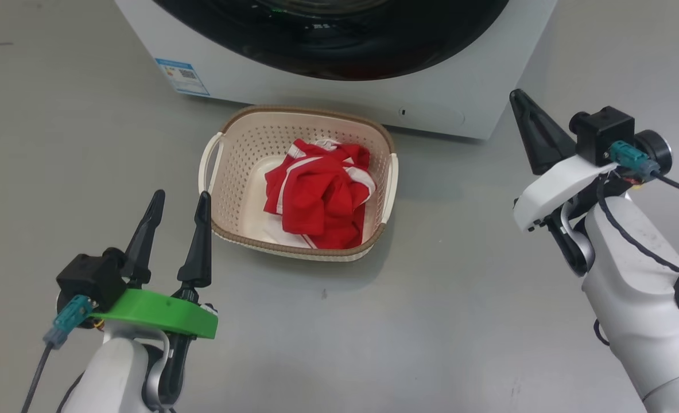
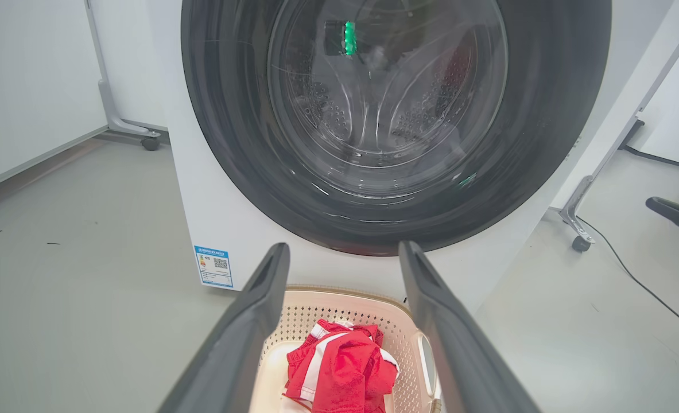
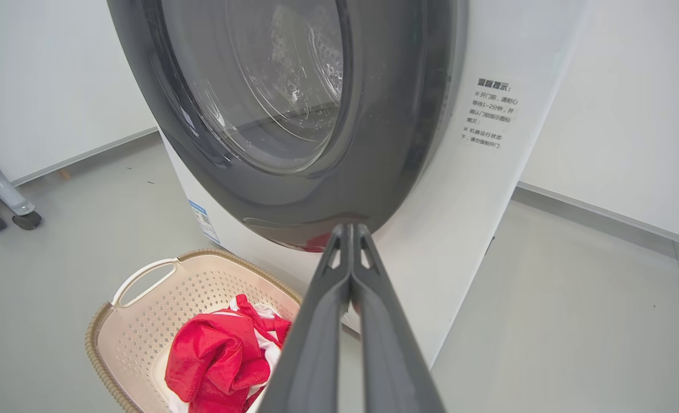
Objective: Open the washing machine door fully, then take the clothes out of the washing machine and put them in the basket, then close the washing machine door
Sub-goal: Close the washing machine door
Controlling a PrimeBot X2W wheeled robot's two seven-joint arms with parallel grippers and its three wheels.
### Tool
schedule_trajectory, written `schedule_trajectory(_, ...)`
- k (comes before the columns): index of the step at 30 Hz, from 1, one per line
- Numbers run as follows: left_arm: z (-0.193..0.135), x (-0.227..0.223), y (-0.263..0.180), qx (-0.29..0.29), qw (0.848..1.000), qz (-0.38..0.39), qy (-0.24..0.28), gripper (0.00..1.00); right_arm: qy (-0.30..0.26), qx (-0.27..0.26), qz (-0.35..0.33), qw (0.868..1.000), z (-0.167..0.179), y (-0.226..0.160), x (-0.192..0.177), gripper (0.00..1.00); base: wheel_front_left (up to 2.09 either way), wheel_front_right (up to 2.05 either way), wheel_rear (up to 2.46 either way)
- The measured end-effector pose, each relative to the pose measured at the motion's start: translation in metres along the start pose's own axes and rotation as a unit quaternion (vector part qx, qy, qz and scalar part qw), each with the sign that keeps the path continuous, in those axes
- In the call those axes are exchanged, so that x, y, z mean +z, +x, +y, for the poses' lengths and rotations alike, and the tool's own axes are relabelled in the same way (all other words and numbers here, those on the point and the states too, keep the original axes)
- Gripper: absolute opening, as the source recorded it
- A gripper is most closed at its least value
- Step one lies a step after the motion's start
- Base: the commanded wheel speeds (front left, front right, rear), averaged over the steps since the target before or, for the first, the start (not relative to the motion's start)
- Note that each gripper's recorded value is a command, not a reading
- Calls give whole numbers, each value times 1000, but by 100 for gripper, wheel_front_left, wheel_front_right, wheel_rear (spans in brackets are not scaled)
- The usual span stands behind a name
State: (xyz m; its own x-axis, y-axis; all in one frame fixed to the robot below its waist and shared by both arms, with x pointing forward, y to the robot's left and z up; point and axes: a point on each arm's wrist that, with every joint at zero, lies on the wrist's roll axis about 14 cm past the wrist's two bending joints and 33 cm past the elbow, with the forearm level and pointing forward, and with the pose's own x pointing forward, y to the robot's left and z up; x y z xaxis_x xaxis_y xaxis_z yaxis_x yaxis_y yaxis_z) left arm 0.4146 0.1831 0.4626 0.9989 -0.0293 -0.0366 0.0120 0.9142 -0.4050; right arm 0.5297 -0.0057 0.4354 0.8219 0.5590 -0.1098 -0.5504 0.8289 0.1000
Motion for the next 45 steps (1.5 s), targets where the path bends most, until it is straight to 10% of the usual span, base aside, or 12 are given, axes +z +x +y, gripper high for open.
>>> schedule_trajectory(33, -91, -8, -39, -132, 991, 9, 3, 100, 52, -254, -106, 960, -55, -224, 45, 0, 0, 0, 0)
schedule_trajectory(34, -92, -9, -40, -130, 991, 11, -1, 100, 57, -258, -106, 959, -55, -228, 43, 28, 0, 0, 0)
schedule_trajectory(35, -92, -10, -40, -128, 992, 12, -3, 100, 60, -262, -105, 958, -55, -231, 41, 97, 0, 0, 0)
schedule_trajectory(45, -78, -4, -38, -104, 995, 1, -7, 100, 65, -264, -112, 956, -47, -239, 40, 100, 0, 0, 0)
